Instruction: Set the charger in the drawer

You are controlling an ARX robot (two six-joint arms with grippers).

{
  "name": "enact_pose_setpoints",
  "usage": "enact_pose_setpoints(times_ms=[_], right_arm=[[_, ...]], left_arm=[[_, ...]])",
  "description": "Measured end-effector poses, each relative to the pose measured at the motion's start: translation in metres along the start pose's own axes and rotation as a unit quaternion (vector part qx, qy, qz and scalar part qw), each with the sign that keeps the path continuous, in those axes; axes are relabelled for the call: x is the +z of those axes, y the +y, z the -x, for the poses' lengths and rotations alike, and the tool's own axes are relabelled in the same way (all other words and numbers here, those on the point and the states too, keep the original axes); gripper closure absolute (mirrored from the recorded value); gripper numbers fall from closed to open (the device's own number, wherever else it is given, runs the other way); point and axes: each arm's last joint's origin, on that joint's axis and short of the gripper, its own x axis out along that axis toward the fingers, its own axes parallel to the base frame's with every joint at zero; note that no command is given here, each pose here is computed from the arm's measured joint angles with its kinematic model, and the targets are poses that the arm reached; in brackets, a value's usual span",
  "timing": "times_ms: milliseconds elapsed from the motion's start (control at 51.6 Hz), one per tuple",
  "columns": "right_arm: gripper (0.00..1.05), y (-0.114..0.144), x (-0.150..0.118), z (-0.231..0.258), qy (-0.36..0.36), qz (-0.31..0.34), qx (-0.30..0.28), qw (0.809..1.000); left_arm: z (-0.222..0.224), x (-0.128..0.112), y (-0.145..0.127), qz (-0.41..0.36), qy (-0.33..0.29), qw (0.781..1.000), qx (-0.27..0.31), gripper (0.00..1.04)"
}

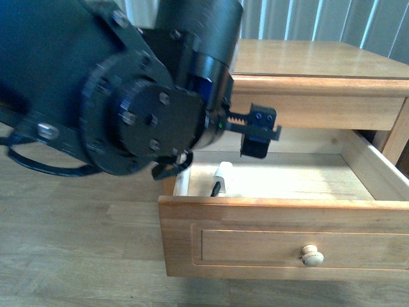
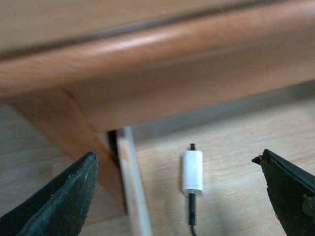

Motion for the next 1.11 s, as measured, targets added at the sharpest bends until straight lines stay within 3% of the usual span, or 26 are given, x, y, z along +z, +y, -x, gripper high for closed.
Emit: enact_pose_setpoints(times_ms=[194, 427, 679, 911, 1008, 1105], right_arm=[[0.08, 0.000, 0.000, 0.000, 0.000, 0.000, 0.000, 1.000], [0.08, 0.000, 0.000, 0.000, 0.000, 0.000, 0.000, 1.000], [0.08, 0.000, 0.000, 0.000, 0.000, 0.000, 0.000, 1.000], [0.08, 0.000, 0.000, 0.000, 0.000, 0.000, 0.000, 1.000], [0.08, 0.000, 0.000, 0.000, 0.000, 0.000, 0.000, 1.000], [0.08, 0.000, 0.000, 0.000, 0.000, 0.000, 0.001, 1.000]], left_arm=[[0.052, 0.023, 0.048, 0.022, -0.046, 0.998, 0.034, 0.06], [0.139, 0.017, 0.089, 0.036, -0.079, 0.994, 0.061, 0.06], [0.215, -0.026, 0.117, 0.057, -0.073, 0.990, 0.103, 0.06], [0.274, -0.082, 0.119, 0.098, -0.063, 0.981, 0.154, 0.06], [0.286, -0.103, 0.118, 0.100, -0.068, 0.979, 0.164, 0.06], [0.287, -0.106, 0.118, 0.105, -0.075, 0.978, 0.165, 0.06]])
